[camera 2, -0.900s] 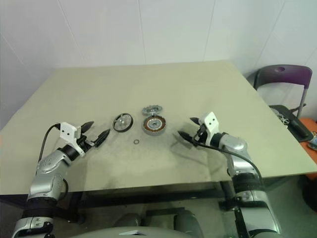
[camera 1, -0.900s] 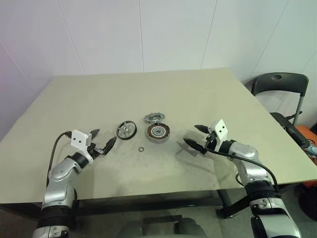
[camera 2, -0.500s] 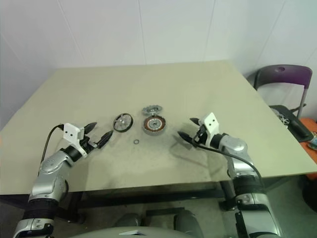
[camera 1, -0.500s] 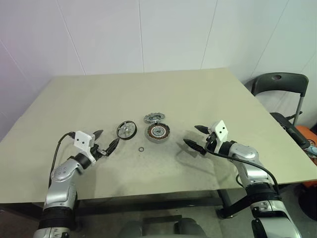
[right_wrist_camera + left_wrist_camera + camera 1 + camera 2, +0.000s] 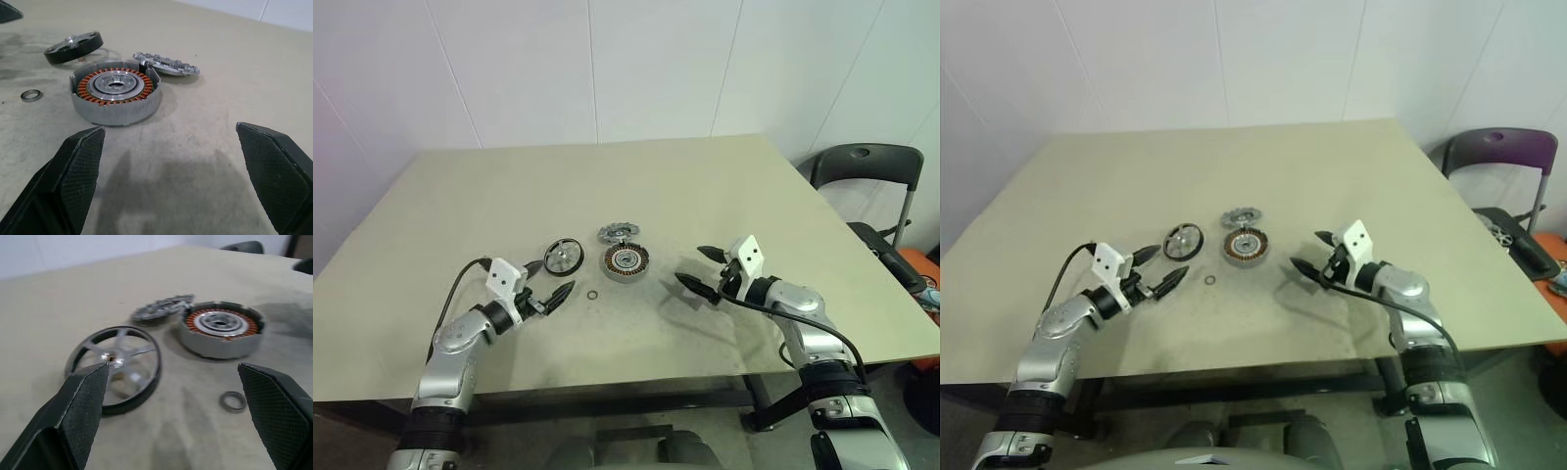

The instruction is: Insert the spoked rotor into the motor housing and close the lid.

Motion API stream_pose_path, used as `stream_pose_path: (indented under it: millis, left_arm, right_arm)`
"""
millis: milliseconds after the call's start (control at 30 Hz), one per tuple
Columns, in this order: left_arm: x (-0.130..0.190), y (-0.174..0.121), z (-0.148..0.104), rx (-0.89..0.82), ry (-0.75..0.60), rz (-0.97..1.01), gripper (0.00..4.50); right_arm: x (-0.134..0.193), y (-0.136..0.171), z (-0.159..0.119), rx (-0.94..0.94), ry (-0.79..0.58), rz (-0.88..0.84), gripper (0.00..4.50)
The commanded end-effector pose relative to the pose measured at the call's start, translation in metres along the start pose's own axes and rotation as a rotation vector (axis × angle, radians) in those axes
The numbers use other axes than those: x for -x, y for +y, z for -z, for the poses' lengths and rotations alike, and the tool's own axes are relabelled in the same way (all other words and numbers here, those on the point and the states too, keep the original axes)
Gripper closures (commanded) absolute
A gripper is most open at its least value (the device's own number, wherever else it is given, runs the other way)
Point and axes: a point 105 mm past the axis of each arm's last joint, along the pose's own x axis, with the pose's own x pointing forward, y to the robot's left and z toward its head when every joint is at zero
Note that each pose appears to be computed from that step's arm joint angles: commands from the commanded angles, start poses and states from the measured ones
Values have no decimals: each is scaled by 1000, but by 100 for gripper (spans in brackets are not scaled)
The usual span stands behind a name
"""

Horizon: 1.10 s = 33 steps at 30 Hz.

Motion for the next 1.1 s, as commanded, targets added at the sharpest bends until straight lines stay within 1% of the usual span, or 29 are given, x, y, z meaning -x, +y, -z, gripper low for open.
stream_pose_path:
  millis: [33, 200, 500, 733, 933, 1100]
  left_arm:
    - [-6, -3, -14, -48, -20, 44, 1]
    - [-9, -2, -18, -49, -25, 42, 1]
    - [-15, -8, -15, -30, -25, 52, 1]
    - [-27, -19, -4, -68, 46, 160, 1]
    - [-37, -21, 6, -89, 99, 228, 1]
    - [-43, -17, 16, -117, 149, 263, 1]
  right_arm:
    - [1, -4, -18, 38, -48, 6, 0]
    - [1, -3, -19, 41, -49, 1, 0]
    - [0, -2, -19, 42, -47, -9, 0]
    - [0, 2, -17, 34, -36, -39, 0]
    - [2, 5, -14, 36, -25, -51, 0]
    - [2, 7, -13, 38, -20, -67, 0]
